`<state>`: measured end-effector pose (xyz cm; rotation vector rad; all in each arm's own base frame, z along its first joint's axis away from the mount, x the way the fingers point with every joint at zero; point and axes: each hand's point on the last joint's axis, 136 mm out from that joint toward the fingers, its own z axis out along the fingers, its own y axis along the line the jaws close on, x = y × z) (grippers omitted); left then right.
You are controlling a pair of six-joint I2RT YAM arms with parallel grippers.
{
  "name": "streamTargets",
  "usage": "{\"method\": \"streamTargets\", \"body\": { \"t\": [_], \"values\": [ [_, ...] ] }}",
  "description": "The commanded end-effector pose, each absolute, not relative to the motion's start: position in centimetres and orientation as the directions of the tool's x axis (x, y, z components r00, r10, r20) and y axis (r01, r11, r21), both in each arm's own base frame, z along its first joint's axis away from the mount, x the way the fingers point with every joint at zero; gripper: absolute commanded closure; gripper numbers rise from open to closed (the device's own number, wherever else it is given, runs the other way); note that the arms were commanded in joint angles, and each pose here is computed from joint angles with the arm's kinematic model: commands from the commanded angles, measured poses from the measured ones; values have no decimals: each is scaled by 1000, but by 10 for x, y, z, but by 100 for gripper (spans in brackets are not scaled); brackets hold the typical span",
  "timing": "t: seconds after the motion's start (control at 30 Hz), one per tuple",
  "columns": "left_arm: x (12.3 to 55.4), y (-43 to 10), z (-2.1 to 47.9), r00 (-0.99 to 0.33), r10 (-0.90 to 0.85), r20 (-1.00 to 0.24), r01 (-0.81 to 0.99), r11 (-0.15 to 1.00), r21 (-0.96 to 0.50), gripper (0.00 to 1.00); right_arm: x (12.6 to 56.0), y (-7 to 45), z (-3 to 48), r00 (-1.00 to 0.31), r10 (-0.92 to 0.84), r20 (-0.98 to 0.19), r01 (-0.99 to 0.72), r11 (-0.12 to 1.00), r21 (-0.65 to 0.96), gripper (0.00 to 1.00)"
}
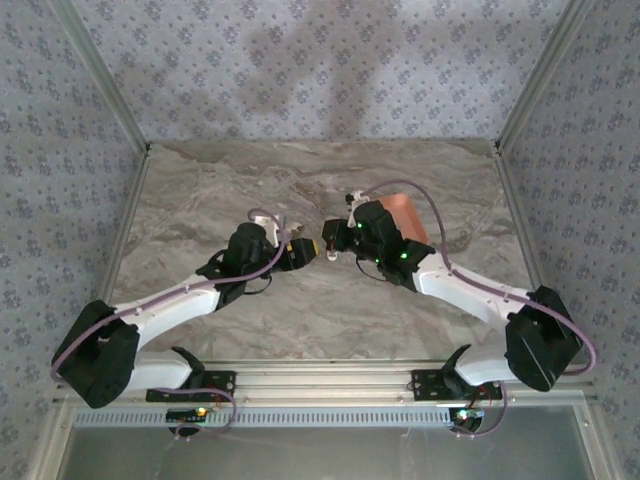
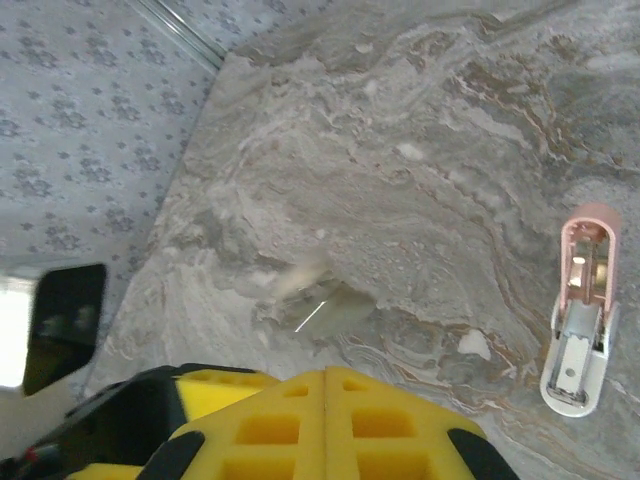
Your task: Load the staples into the stapler
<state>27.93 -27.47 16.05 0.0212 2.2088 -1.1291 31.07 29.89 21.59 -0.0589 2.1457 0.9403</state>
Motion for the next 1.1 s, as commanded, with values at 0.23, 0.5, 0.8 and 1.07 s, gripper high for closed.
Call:
{"method": "streamTargets", "body": {
  "t": [0.23,0.5,0.8,1.07],
  "values": [
    [286,-254,150,-797,-329,-507,181,670,-720,32,300,291,225,-692,250,-677,-331,724,606,100],
    [299,-196,138,-847,-253,-468,36,851,-524,27,292,278,202,-732,180,-657,-296,785,545,71],
    [315,-192,133,-909,186,-372,272,943,-194,32,285,264,192,-752,121,-648,-295,818,494,62],
    [348,-204,106,-887,393,-243,412,911,-30,37,280,245,187,-730,110,-674,-301,834,462,61]
  ]
}}
